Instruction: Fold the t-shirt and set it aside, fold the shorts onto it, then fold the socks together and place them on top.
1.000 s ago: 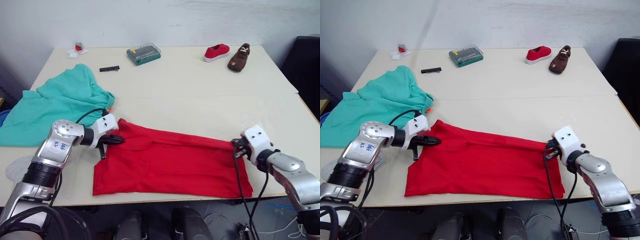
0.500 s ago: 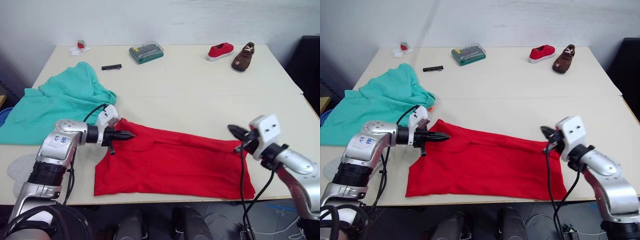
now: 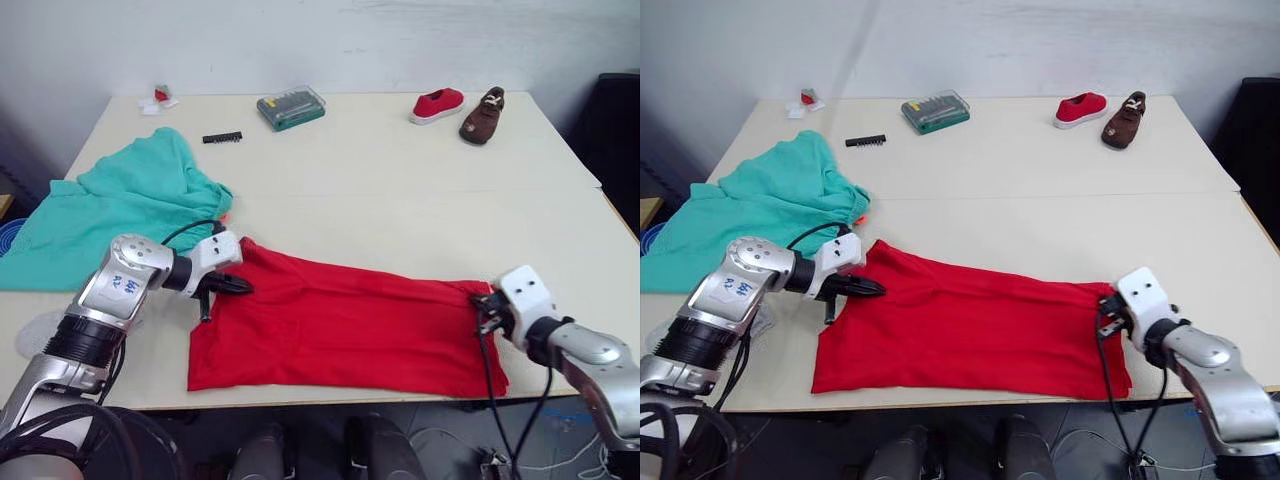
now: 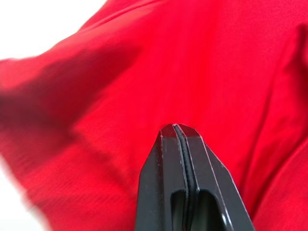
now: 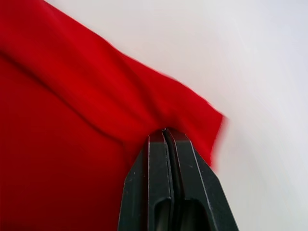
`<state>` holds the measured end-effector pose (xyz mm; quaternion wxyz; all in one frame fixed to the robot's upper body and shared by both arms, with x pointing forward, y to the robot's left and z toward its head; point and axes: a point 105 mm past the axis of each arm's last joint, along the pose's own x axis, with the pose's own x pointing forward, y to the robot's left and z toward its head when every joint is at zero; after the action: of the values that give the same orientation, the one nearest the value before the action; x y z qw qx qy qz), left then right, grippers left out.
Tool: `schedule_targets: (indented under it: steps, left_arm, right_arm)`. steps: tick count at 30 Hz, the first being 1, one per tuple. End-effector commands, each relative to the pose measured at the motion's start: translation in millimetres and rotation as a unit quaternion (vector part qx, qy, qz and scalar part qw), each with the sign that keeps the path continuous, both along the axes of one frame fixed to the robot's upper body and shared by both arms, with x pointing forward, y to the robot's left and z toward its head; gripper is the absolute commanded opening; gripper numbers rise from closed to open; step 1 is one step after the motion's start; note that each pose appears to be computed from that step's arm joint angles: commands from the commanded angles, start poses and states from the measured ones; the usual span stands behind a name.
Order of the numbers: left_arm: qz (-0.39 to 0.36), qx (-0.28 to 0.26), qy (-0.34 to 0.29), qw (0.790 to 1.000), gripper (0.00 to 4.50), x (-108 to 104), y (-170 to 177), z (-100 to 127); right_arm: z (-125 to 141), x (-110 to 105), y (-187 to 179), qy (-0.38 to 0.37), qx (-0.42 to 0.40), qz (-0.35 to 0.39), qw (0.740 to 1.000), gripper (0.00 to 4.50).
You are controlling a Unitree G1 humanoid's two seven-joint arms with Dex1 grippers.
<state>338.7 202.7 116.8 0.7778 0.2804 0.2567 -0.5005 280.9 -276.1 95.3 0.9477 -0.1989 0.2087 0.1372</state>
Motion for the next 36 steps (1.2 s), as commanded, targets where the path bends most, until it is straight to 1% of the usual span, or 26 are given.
schedule_targets:
  steps: [1, 3, 4, 6, 8, 9, 11, 13, 15, 16, 18, 22, 25, 28, 31, 33, 34, 36]
  left_arm:
    - [0.021, -0.028, 0.043, 0.998, 0.00, -9.6, 11.4, -4.5]
    - [-0.013, -0.103, 0.053, 0.993, 0.00, -18.1, -9.4, 14.3]
    - [-0.027, -0.135, 0.062, 0.989, 0.00, -22.6, -19.2, 23.3]
    - [-0.044, -0.176, 0.068, 0.981, 0.00, -27.2, -33.4, 36.5]
    - [-0.038, -0.201, 0.059, 0.977, 0.00, -21.8, -45.6, 46.0]
    - [-0.028, -0.204, 0.048, 0.977, 0.00, -15.9, -49.8, 47.9]
    - [-0.008, -0.200, 0.034, 0.979, 0.00, -5.9, -52.7, 47.1]
    - [0.043, -0.182, 0.014, 0.982, 0.00, 16.6, -51.1, 38.0]
    - [0.069, -0.165, 0.007, 0.984, 0.00, 29.8, -51.4, 29.0]
    - [0.073, -0.160, 0.010, 0.984, 0.00, 32.2, -51.4, 25.1]
    - [0.084, -0.132, 0.015, 0.988, 0.00, 36.8, -47.1, 12.9]
    - [0.096, -0.059, 0.007, 0.994, 0.00, 40.5, -27.1, -8.4]
    - [0.102, -0.043, 0.005, 0.994, 0.00, 37.7, -13.7, -12.4]
    - [0.114, -0.048, -0.002, 0.992, 0.00, 37.0, -5.2, -10.1]
    - [0.117, -0.074, -0.013, 0.990, 0.00, 36.3, -3.2, -1.9]
    - [0.101, -0.118, -0.021, 0.988, 0.00, 33.0, -10.2, 11.2]
    - [0.083, -0.153, -0.025, 0.984, 0.00, 28.8, -16.2, 22.6]
    - [0.039, -0.229, -0.052, 0.971, 0.00, 15.6, -27.0, 56.7]
  right_arm:
    - [32.4, 3.1, 1.2, -0.067, 0.047, 0.015, 0.997, 0.03]
    - [55.3, 7.8, 19.0, -0.112, 0.076, 0.049, 0.990, 0.03]
    - [61.9, 10.6, 26.0, -0.124, 0.089, 0.056, 0.987, 0.03]
    - [68.7, 15.4, 36.1, -0.136, 0.105, 0.063, 0.983, 0.03]
    - [68.0, 20.9, 48.2, -0.134, 0.110, 0.072, 0.982, 0.03]
    - [65.0, 23.3, 53.9, -0.129, 0.110, 0.077, 0.983, 0.03]
    - [58.7, 26.3, 58.7, -0.117, 0.107, 0.078, 0.984, 0.03]
    - [40.2, 29.1, 60.9, -0.084, 0.093, 0.069, 0.990, 0.03]
    - [24.5, 28.9, 59.9, -0.053, 0.084, 0.056, 0.993, 0.03]
    - [19.8, 27.9, 58.9, -0.043, 0.080, 0.054, 0.994, 0.03]
    - [10.9, 25.5, 51.5, -0.029, 0.066, 0.040, 0.997, 0.03]
    - [-1.3, 21.1, 18.0, -0.016, 0.021, -0.008, 1.000, 0.03]
    - [-2.3, 19.7, -12.6, -0.028, 0.004, -0.055, 0.998, 0.03]
    - [5.1, 19.9, -26.0, -0.058, 0.001, -0.070, 0.996, 0.03]
    - [23.1, 20.5, -18.1, -0.100, 0.027, -0.044, 0.994, 0.03]
    - [39.2, 19.2, -5.1, -0.127, 0.051, -0.008, 0.991, 0.03]
    - [49.6, 18.0, 2.3, -0.139, 0.066, 0.014, 0.988, 0.03]
    - [75.7, 15.5, 14.8, -0.150, 0.069, 0.071, 0.984, 0.03]
